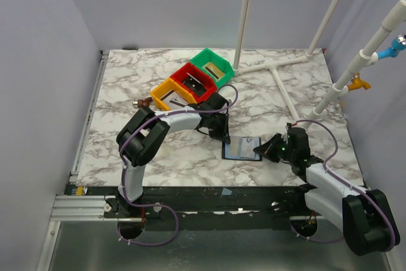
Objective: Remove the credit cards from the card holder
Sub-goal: Remove the credit card from the card holder.
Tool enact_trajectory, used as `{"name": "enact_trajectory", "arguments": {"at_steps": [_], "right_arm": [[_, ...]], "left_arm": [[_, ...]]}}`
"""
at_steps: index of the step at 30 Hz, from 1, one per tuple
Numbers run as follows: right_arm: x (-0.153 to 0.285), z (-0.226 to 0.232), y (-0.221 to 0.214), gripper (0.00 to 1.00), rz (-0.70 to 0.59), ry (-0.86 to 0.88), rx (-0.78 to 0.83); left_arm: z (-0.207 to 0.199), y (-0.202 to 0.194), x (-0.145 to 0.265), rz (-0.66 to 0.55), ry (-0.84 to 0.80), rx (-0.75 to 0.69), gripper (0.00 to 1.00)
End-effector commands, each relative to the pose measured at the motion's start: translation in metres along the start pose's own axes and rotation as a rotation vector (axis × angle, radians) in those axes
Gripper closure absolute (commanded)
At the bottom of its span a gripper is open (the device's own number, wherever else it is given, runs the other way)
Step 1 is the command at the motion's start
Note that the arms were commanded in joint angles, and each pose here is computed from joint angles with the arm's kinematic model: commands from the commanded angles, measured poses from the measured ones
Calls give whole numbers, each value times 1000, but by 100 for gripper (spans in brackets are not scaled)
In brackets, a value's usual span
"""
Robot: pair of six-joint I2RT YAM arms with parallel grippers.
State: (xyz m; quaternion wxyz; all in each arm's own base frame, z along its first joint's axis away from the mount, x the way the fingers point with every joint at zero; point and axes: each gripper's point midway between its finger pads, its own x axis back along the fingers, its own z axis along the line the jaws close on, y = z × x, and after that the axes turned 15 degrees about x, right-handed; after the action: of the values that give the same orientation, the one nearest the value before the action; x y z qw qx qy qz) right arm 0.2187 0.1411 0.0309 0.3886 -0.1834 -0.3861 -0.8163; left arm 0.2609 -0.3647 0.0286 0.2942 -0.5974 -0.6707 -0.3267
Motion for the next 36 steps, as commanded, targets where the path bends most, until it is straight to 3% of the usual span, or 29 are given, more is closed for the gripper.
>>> {"name": "enact_trajectory", "arguments": {"at_steps": [1,24,29,36], "right_arm": [[4,-7,6,99,-13,-52,14],[12,19,23,99,-18,10,26],[14,28,27,99,-18,38,25],[17,43,35,99,-20,87,28]], "left_arm": [[58,-6,0,-6,202,28,100],[9,8,27,-45,70,-2,98],[-11,10,41,-56,12,-16,82],[-36,8,55,-46,-77,-25,41]]}}
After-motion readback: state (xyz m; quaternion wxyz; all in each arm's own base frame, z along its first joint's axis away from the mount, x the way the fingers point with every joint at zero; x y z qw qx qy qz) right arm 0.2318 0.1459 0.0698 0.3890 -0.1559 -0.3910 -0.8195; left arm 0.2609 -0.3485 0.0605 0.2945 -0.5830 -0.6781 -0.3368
